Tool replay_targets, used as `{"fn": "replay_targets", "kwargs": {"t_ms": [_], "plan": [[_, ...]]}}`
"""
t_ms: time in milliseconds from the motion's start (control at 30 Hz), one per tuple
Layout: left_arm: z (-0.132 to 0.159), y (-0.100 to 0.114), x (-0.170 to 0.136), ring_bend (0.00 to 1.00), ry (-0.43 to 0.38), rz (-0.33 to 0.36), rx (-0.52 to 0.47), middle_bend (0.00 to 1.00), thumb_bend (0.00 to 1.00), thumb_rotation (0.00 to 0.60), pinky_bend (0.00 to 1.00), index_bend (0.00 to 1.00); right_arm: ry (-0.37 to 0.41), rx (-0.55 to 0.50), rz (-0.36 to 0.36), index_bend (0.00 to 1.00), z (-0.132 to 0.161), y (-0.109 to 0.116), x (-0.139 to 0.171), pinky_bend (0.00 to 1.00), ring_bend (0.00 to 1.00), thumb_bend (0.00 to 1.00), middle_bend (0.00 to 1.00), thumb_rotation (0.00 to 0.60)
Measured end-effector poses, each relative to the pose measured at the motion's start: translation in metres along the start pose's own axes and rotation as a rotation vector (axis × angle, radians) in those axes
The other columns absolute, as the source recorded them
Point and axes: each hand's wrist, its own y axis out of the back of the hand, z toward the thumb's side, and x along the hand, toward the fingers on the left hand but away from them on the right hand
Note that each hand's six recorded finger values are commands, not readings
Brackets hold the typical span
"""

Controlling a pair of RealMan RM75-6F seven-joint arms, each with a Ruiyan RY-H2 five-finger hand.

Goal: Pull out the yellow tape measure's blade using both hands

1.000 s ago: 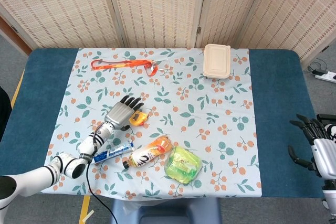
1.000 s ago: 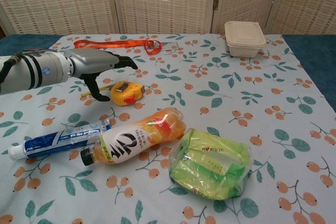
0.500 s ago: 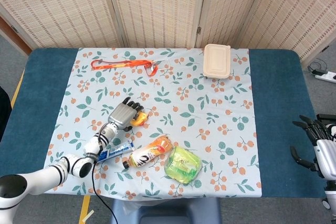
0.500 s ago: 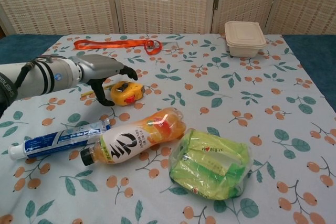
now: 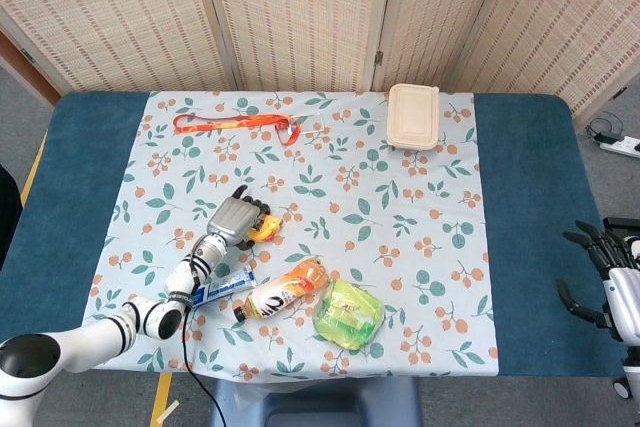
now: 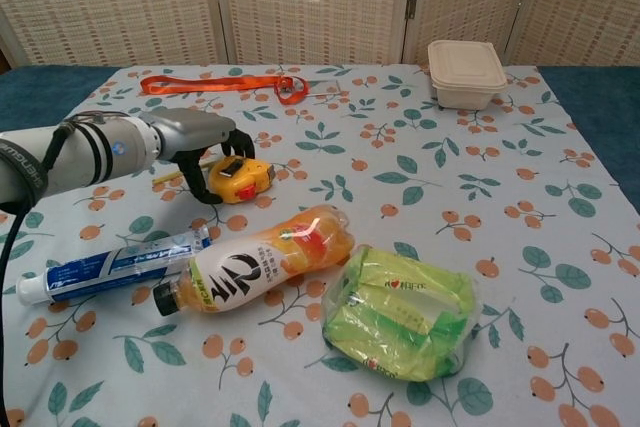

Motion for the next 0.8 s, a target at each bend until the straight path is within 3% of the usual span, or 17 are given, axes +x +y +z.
{"fn": "replay_targets", "kwargs": {"t_ms": [167,400,600,800], "plan": [[0.002,0.009,-0.001,0.39,0.005,0.051,-0.032,0.47,0.34,0.600,0.07,0.53,0.032,0.001,0.009,0.21,0.010,-0.003,-0.005,0.00,0.10,0.47,0.12,0.600],[0.024,0.026,-0.011,0.40,-0.039,0.105,-0.103,0.48,0.34,0.600,0.07,0.54,0.137,-0.054,0.067,0.26,0.048,-0.021,-0.024,0.00,0.07,0.47,0.10,0.600],[0.058,0.047,-0.033,0.40,-0.112,0.159,-0.165,0.48,0.34,0.600,0.07,0.54,0.207,-0.087,0.151,0.37,0.088,-0.049,-0.049,0.00,0.03,0.47,0.07,0.600],[0.094,0.066,-0.060,0.40,-0.185,0.203,-0.193,0.48,0.34,0.600,0.06,0.54,0.277,-0.101,0.237,0.41,0.137,-0.086,-0.075,0.00,0.04,0.46,0.06,0.600]]}}
